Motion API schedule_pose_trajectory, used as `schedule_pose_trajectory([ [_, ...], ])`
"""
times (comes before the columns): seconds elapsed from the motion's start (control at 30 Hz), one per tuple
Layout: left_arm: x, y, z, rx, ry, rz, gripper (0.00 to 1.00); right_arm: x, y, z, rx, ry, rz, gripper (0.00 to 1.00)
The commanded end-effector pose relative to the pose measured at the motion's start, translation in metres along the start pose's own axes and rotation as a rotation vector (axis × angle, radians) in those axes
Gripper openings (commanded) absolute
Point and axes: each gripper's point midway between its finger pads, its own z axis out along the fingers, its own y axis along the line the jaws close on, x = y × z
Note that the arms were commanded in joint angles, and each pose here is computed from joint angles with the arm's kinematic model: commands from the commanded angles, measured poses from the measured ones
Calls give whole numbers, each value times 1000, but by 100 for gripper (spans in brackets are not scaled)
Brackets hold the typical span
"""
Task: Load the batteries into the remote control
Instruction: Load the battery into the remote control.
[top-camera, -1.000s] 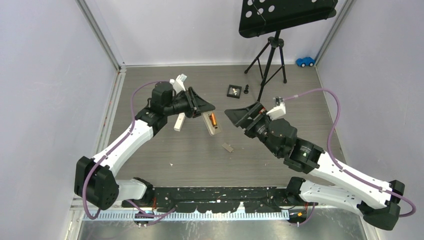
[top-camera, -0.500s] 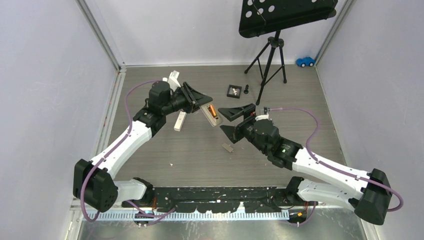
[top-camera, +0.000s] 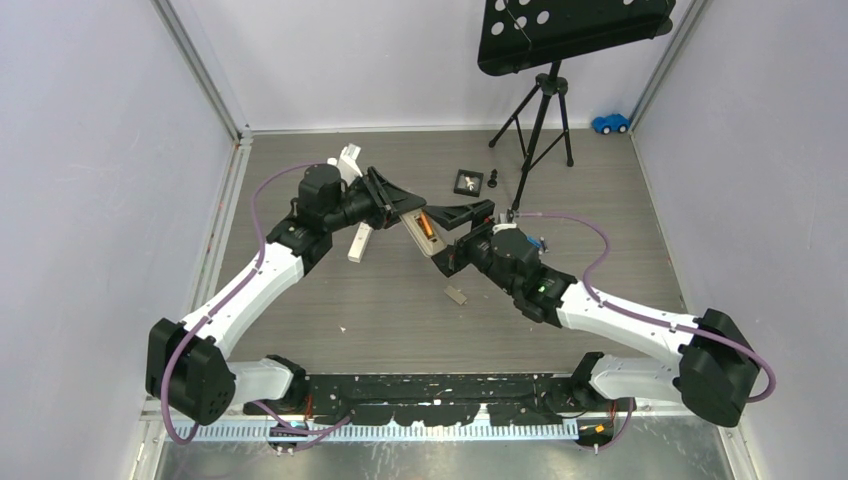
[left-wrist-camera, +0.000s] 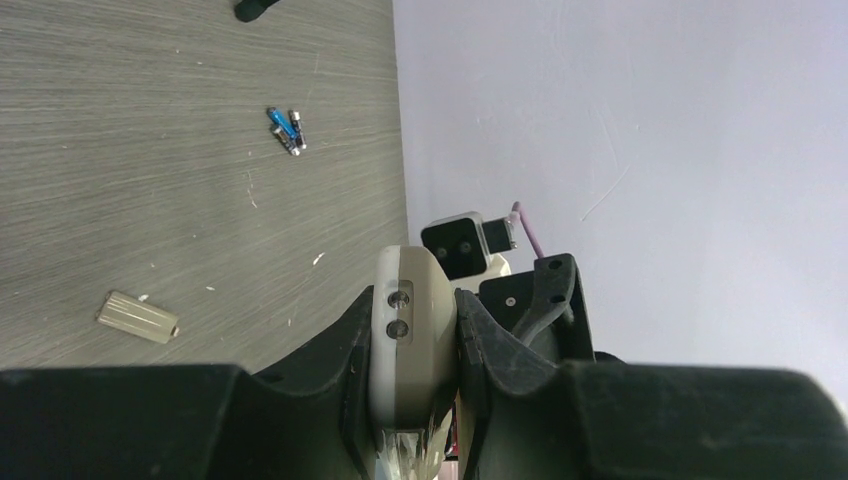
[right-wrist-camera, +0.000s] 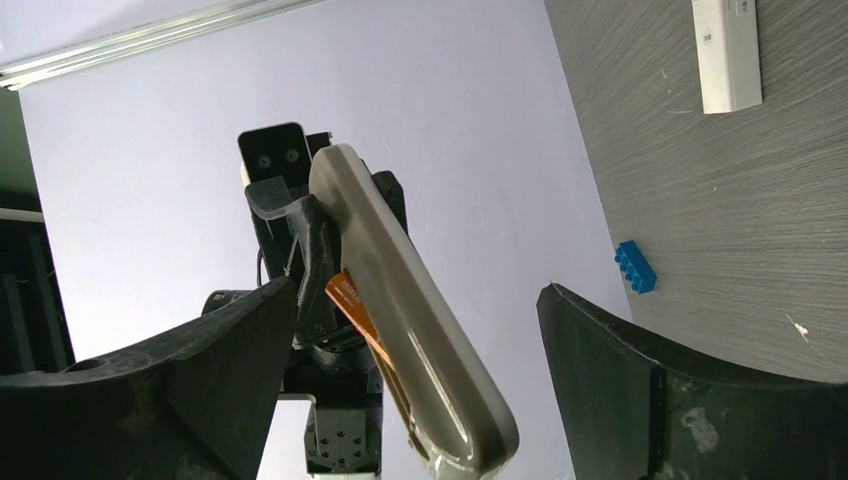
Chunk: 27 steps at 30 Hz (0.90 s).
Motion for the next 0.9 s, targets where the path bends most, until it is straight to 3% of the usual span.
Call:
schedule_pose_trajectory([
  [0.0,0,-23,-9,83,4,41,0,12,36,3,-100,53,49,94],
  [0.23,0,-25,-7,92,14,49,0,15,30,7,-90,73,62,86],
  [0.63,2,-28,-6,100,30,19,0,18,15,9,-58,113,53,46],
  [0.87,3,-31,-5,116,42,5,0,15,14,3,-64,102,6,39],
])
